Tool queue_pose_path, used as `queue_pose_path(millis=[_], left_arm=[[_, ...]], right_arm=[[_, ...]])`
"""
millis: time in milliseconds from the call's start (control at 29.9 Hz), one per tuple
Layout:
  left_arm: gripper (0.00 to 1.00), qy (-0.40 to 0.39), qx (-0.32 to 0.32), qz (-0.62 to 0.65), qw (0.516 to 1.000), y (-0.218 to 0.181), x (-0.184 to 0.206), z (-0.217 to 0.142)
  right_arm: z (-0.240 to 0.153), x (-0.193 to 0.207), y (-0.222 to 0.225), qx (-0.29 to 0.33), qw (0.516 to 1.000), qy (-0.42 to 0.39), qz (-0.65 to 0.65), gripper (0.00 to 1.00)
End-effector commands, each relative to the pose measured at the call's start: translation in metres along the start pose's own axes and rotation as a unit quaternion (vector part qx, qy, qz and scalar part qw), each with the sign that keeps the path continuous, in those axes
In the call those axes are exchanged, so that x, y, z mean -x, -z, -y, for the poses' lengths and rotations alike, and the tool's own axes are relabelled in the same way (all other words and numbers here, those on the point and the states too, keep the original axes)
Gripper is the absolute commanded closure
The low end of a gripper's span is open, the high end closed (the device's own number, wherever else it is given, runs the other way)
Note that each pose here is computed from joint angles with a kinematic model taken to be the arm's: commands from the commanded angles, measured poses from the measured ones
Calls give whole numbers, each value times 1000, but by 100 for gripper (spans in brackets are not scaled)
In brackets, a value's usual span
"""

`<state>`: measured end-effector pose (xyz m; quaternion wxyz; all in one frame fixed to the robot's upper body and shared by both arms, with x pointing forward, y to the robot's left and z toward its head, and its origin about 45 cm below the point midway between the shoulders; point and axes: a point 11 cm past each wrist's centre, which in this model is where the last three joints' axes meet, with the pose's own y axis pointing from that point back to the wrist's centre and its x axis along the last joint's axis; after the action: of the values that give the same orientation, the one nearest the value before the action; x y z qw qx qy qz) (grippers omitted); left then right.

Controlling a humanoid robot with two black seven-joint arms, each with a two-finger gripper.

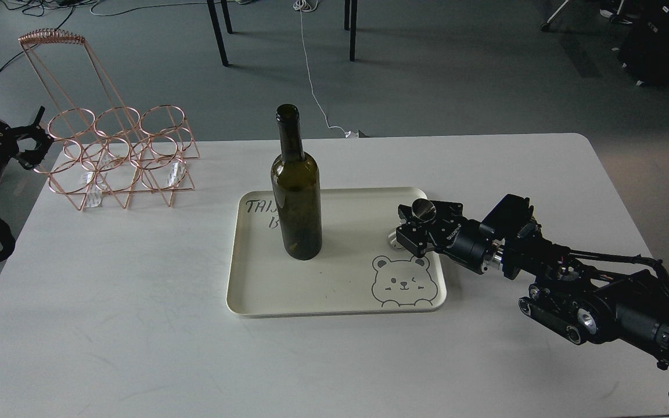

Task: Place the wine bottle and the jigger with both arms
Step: 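Grasp the jigger with the right gripper and lift it, then carry the jigger off the tray and lower it onto the table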

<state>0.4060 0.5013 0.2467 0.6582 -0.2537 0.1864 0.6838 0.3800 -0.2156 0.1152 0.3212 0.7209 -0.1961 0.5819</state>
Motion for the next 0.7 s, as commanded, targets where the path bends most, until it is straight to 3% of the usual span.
queue_pose_path(millis=[0, 335, 669], left_arm=[[2, -1, 2, 3, 1000, -3, -1, -1], [2, -1, 3, 6, 1000, -7, -2, -1], [2, 2, 1, 4, 1000, -4, 0, 0]], right_arm=[[-11, -22, -15, 15, 999, -27, 6, 98], [-91, -44, -76, 98, 995, -32, 3, 98], [-165, 1, -103, 197, 978, -2, 68, 98]])
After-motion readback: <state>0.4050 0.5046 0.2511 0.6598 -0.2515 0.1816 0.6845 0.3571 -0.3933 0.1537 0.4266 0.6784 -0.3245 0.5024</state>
